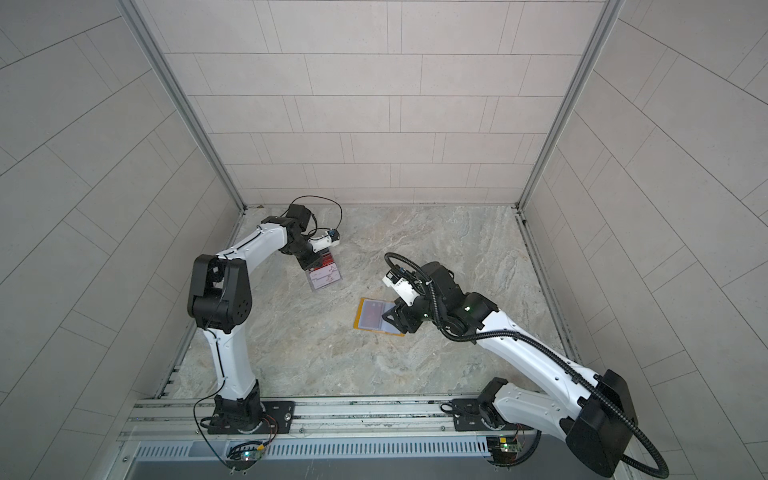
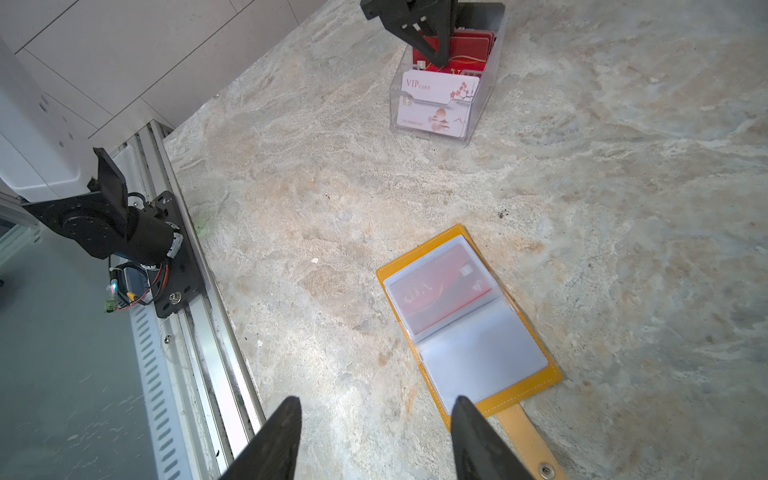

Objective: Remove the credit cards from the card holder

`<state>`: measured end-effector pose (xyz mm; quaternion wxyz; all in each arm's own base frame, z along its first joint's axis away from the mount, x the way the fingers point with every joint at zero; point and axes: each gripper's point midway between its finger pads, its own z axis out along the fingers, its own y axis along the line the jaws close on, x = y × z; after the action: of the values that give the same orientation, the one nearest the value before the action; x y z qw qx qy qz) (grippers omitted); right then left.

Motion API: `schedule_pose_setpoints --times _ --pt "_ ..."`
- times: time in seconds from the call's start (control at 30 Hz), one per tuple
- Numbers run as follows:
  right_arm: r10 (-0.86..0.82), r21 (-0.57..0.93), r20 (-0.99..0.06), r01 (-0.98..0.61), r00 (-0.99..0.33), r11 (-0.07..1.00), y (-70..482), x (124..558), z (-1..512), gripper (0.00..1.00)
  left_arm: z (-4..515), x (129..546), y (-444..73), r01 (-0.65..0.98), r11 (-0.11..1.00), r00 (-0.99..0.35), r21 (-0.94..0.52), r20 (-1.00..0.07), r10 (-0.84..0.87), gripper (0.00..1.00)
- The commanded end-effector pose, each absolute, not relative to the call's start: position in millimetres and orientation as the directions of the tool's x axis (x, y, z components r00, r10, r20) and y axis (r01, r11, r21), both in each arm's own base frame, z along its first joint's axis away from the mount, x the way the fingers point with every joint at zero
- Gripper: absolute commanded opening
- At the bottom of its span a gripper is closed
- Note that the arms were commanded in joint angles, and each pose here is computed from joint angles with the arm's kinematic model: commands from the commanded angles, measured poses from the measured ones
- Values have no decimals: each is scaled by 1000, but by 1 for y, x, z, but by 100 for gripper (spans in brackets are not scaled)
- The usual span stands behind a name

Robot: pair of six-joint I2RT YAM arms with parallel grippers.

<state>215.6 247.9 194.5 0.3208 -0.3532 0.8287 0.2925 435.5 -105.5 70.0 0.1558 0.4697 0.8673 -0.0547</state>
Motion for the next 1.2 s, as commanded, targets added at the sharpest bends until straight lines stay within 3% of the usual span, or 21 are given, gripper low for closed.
schedule_pose_setpoints --times 0.0,0.43,0.6,0.8,0.9,1.03,1.17 --pt "-406 233 -753 -787 -518 572 247 215 196 60 94 449 -105 809 576 -507 113 -361 783 22" --pt "-409 233 -735 -769 -540 596 245 220 193 60 151 450 -104 757 605 -482 247 -414 772 32" --pt "-399 223 -717 -730 -572 646 242 229 188 61 177 444 -102 673 690 -525 266 -485 700 33" --pt "-374 212 -652 -632 -660 746 234 247 165 62 180 407 -127 559 820 -585 121 -643 494 33" --pt "-363 203 -607 -580 -707 789 231 255 147 62 168 381 -152 504 859 -649 -88 -695 310 33" --pt "-333 207 -539 -505 -773 838 231 265 120 61 145 345 -187 460 816 -732 -349 -670 126 32" --pt "-317 186 -468 -443 -825 877 226 272 101 58 114 311 -201 446 835 -778 -322 -600 185 32"
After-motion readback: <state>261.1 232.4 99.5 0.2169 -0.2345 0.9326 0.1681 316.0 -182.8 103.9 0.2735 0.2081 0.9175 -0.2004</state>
